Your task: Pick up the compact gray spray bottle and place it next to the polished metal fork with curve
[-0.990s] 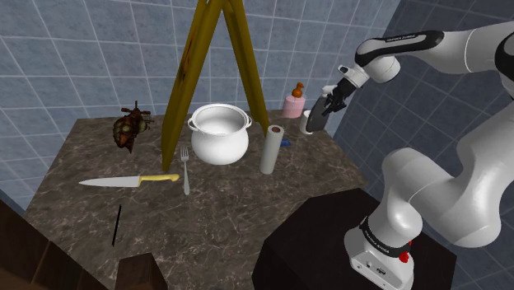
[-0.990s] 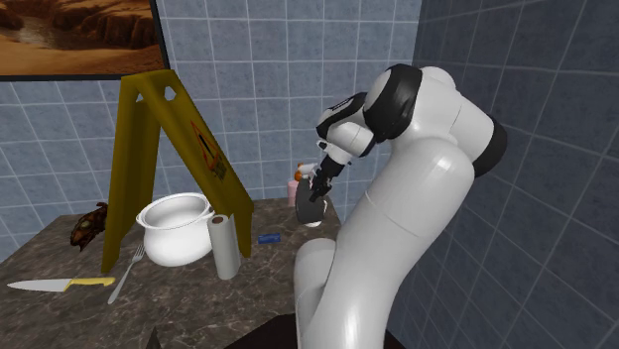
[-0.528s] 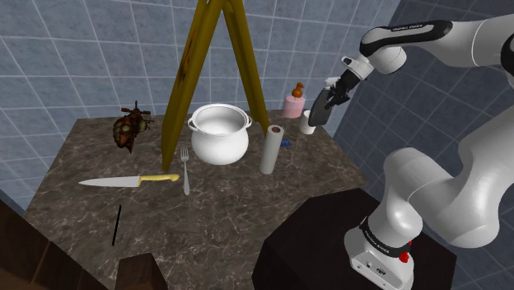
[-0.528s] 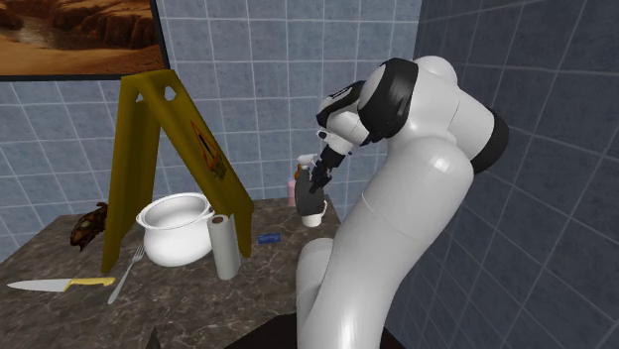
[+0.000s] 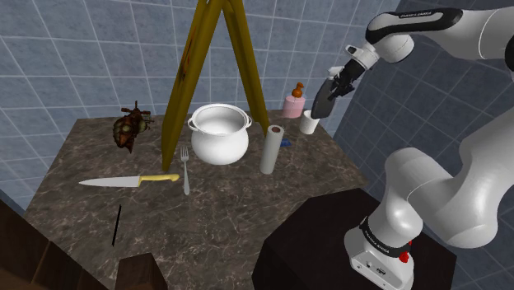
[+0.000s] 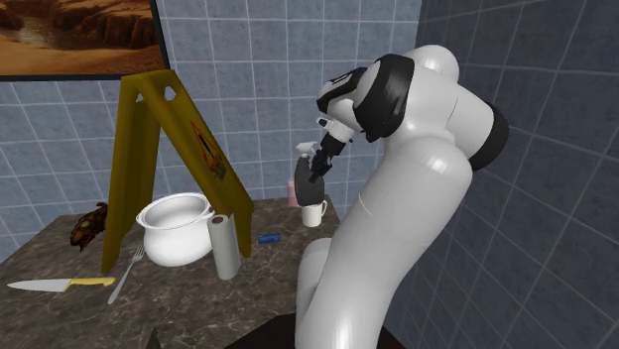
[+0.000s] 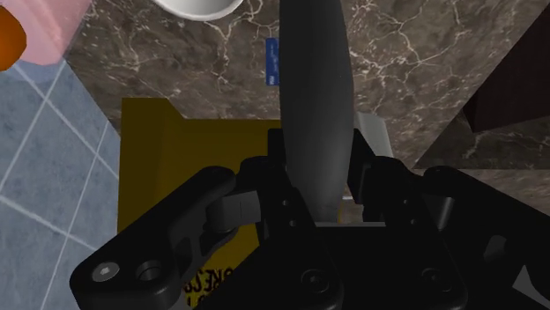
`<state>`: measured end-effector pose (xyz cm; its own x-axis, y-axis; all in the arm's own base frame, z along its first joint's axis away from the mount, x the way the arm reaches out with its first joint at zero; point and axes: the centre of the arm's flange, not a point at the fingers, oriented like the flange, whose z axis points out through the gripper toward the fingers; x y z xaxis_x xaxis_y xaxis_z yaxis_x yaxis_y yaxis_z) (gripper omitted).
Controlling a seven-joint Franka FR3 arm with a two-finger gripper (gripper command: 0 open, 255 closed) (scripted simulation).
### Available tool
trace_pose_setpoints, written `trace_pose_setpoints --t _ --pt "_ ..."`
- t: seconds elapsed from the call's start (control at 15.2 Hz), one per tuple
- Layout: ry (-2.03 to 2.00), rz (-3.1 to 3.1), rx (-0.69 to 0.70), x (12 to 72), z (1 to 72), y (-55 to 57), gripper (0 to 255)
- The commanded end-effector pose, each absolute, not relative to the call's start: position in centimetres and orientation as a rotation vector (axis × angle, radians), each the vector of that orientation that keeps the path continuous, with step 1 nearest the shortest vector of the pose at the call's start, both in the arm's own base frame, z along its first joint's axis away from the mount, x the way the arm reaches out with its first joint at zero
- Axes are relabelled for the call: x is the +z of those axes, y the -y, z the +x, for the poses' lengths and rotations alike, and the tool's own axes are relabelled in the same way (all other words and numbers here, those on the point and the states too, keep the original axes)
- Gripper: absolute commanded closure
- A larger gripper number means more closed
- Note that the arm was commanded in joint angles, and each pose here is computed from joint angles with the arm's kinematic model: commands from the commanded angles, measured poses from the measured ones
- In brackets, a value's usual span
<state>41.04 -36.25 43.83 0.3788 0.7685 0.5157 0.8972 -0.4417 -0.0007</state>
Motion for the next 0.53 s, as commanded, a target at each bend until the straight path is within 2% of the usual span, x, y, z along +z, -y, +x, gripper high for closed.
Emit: trace_pose_setpoints --t 0.0,0.46 --pt "1.469 -2.361 -0.655 44.9 41.0 36.3 255" --pt "1.469 -2.361 -0.655 48.6 41.0 36.3 255"
